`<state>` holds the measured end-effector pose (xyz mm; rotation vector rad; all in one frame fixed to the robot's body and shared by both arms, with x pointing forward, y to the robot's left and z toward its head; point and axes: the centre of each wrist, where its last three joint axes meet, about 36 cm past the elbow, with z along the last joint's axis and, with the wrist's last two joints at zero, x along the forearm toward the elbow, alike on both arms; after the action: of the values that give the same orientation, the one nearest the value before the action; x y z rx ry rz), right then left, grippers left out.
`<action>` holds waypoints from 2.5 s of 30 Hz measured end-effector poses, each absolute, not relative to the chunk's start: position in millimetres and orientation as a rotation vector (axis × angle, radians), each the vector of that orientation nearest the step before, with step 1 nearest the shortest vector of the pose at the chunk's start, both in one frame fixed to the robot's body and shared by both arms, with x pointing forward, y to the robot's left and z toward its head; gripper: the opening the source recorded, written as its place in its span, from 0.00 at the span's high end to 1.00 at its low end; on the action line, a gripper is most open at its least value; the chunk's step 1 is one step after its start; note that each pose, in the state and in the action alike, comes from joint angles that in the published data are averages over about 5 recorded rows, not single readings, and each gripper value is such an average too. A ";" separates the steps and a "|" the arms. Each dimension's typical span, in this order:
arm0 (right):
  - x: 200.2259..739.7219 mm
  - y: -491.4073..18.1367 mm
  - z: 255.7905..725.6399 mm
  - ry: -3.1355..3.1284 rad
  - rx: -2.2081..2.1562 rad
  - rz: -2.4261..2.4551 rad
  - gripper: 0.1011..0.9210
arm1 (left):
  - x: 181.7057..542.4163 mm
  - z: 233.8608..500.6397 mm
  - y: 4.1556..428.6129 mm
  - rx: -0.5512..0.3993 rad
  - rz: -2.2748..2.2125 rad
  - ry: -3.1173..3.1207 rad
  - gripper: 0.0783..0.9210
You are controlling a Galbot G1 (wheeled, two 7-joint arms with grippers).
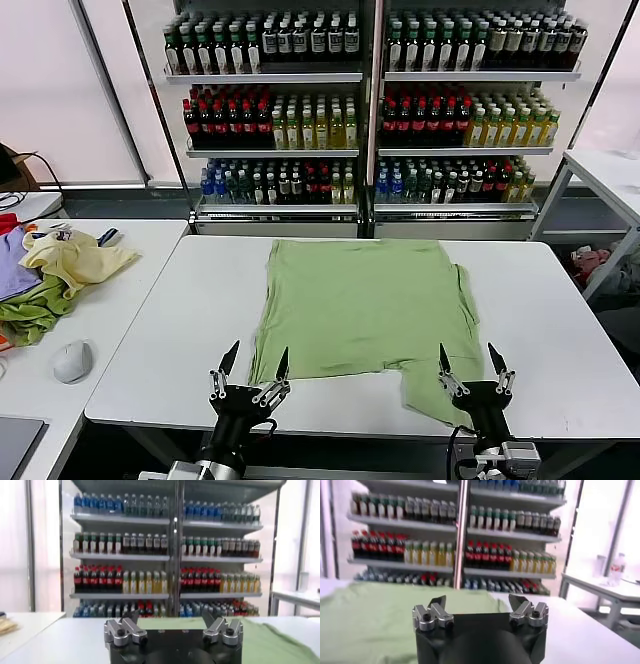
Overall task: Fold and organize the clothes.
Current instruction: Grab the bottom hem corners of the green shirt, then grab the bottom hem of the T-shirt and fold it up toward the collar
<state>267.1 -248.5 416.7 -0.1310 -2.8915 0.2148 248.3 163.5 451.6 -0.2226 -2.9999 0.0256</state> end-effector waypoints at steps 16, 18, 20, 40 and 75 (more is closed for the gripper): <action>258.1 -243.4 393.8 -2.709 -0.166 0.219 0.12 | 292.9 415.8 165.1 -0.106 -0.053 -2.749 0.12; 256.6 -241.9 391.2 -2.694 -0.165 0.214 0.12 | 297.5 411.0 163.6 -0.093 -0.066 -2.729 0.12; 255.7 -240.3 389.3 -2.684 -0.164 0.208 0.12 | 302.0 406.9 162.3 -0.079 -0.077 -2.711 0.12; 251.2 -238.3 387.3 -2.640 -0.141 0.138 0.71 | 314.3 396.0 161.8 -0.067 -0.043 -2.592 0.46; 345.0 -274.1 419.5 -2.961 -0.050 0.148 0.98 | 345.9 423.1 175.1 -0.195 0.136 -2.765 0.97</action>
<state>345.0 -274.1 419.5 -0.0499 -2.9613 0.1484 345.9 175.1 423.1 -0.1951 -2.7653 0.1357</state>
